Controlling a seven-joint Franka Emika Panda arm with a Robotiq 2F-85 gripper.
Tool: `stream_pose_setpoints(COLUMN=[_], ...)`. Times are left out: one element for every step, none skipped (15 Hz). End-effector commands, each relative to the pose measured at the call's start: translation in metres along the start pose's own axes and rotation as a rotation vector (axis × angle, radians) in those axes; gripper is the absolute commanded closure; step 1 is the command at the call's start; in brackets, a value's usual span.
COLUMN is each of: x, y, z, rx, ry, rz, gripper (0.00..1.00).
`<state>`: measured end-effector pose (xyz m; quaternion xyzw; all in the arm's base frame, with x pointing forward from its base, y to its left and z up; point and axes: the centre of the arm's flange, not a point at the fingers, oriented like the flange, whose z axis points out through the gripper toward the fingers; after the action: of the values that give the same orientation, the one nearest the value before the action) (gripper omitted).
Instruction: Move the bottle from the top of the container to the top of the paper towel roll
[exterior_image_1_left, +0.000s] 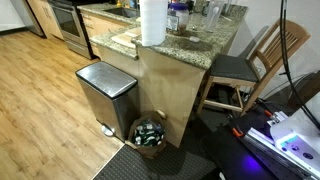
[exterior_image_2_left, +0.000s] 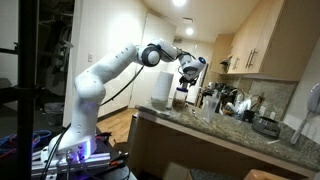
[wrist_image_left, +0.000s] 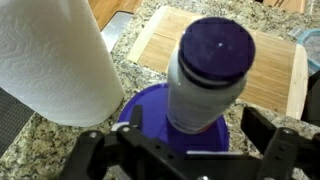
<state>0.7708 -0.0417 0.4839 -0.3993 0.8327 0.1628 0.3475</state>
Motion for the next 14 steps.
stream_pose_setpoints(x=[-0.004, -0.007, -0.008, -0.007, -0.006, -0.008, -0.011, -0.016, -0.020, -0.023, -0.028, -0.030, -0.027, -0.030], y=[0.002, 0.003, 0.004, 0.003, 0.003, 0.000, 0.001, 0.004, 0.006, 0.008, 0.013, 0.015, 0.011, 0.013], z=[-0.001, -0.001, 0.000, 0.000, 0.000, 0.001, 0.002, 0.002, 0.003, 0.005, 0.004, 0.006, 0.003, 0.005], rx=[0.012, 0.016, 0.015, 0.015, 0.016, 0.046, 0.056, 0.053, 0.056, 0.063, 0.068, 0.073, 0.056, 0.059], ry=[-0.008, -0.011, -0.010, -0.010, -0.009, -0.005, -0.011, -0.030, -0.046, -0.055, -0.059, -0.063, -0.036, -0.039], rz=[-0.027, -0.035, -0.034, -0.033, -0.032, -0.063, -0.079, -0.098, -0.118, -0.139, -0.153, -0.158, -0.127, -0.134], gripper=[0.00, 0.00, 0.00, 0.00, 0.00, 0.00, 0.00, 0.00, 0.00, 0.00, 0.00, 0.00, 0.00, 0.00])
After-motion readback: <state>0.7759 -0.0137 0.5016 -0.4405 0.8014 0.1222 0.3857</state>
